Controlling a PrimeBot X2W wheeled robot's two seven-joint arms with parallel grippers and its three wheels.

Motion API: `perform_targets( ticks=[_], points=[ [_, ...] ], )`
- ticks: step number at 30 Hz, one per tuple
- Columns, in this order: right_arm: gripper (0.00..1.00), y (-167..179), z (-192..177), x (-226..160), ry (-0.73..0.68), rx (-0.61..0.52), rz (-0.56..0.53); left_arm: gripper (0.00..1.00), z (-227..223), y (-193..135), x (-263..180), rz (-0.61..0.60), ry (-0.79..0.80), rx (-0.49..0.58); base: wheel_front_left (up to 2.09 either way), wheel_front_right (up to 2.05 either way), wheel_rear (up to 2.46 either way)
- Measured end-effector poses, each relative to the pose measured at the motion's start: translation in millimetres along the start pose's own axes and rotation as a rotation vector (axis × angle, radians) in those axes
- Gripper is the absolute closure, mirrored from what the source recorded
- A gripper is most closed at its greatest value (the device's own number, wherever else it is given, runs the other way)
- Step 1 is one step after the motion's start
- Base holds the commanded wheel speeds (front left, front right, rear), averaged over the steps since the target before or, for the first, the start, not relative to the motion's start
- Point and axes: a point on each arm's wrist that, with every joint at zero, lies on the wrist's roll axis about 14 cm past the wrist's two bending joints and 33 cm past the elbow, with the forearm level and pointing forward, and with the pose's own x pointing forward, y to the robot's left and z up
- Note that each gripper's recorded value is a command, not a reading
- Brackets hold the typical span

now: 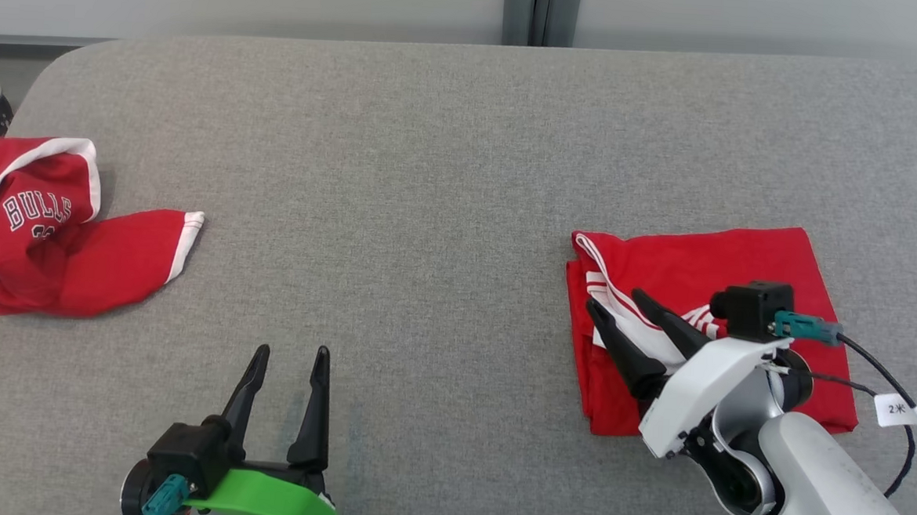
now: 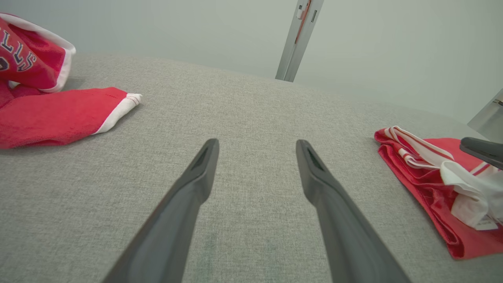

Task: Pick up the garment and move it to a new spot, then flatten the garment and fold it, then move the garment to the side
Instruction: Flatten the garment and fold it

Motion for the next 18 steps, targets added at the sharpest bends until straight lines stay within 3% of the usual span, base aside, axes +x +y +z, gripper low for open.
perform_targets(
  ticks=[6,16,17,18],
  points=[
    [0.00,-23,27,-24,-0.129,-0.085,-0.080,0.00,5,15,-10,0.036,-0.016,0.029,0.00,0.00,0.00],
    [0.00,-98,67,-85,-0.317,-0.130,-0.335,0.00,13,21,-15,0.050,-0.041,0.034,0.00,0.00,0.00],
    [0.15,-105,66,-87,-0.307,-0.149,-0.355,0.00,13,22,-14,0.052,-0.040,0.034,0.00,0.00,0.00],
    [0.55,-112,62,-89,-0.291,-0.162,-0.375,0.00,12,22,-13,0.053,-0.038,0.033,0.00,0.00,0.00]
  ],
)
